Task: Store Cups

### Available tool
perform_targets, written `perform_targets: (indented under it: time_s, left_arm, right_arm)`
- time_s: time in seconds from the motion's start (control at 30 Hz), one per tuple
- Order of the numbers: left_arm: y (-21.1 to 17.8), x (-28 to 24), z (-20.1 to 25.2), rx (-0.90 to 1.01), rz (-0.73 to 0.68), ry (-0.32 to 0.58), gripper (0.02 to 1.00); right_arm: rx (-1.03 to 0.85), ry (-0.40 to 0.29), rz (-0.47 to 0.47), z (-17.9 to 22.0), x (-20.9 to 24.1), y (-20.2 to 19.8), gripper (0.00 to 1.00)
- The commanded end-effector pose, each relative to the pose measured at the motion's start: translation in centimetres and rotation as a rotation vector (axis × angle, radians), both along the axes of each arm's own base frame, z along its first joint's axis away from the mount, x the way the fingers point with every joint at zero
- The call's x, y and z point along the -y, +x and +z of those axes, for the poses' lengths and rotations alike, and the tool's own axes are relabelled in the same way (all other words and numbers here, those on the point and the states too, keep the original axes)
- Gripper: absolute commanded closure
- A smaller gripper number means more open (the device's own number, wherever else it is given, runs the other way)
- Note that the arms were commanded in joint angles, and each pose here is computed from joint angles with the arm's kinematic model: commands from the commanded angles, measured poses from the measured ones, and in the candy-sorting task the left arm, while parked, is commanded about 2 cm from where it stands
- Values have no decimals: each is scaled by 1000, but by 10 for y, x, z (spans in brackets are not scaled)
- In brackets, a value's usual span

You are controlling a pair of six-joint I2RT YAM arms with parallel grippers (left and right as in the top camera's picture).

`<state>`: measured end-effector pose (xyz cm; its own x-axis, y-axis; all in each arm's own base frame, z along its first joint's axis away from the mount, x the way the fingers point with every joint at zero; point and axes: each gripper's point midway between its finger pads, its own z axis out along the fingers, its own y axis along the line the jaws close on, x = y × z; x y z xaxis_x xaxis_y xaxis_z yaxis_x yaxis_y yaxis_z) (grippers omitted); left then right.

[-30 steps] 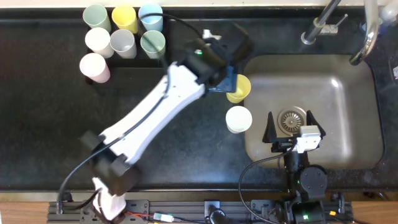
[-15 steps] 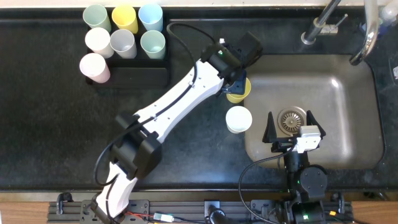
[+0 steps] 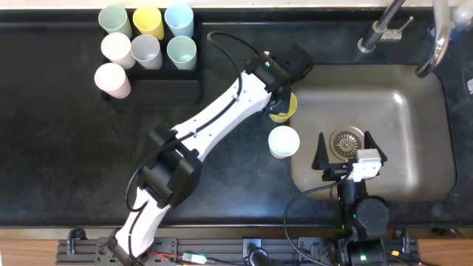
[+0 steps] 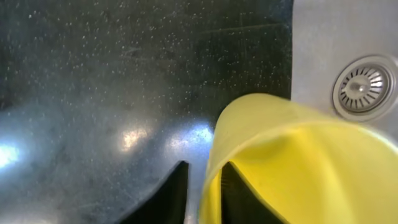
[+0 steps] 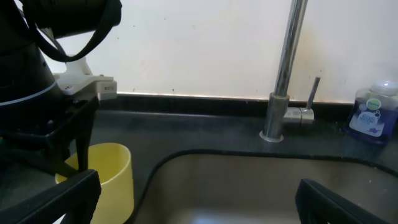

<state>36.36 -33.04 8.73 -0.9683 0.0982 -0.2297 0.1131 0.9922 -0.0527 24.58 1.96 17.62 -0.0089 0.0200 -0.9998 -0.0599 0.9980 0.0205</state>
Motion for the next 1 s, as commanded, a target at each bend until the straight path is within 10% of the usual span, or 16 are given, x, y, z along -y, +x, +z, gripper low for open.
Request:
perform_targets:
  time_s: [0.03, 0.27, 0.5, 0.73, 1.0]
  left_arm:
    - [-2, 7, -5, -12, -10, -7, 934]
    - [1, 4, 13, 25, -4, -22, 985]
    - [31, -55, 135, 318, 145, -67, 985]
    - [26, -201, 221, 460, 632, -67, 985]
    - [-18, -297, 180, 307, 1424, -129, 985]
  right_arm:
    - [1, 0, -3, -3, 0, 0, 3]
    - [1, 0, -3, -3, 0, 0, 3]
    - [1, 0, -3, -3, 0, 0, 3]
    - [1, 0, -3, -3, 0, 0, 3]
    - [1, 0, -3, -3, 0, 0, 3]
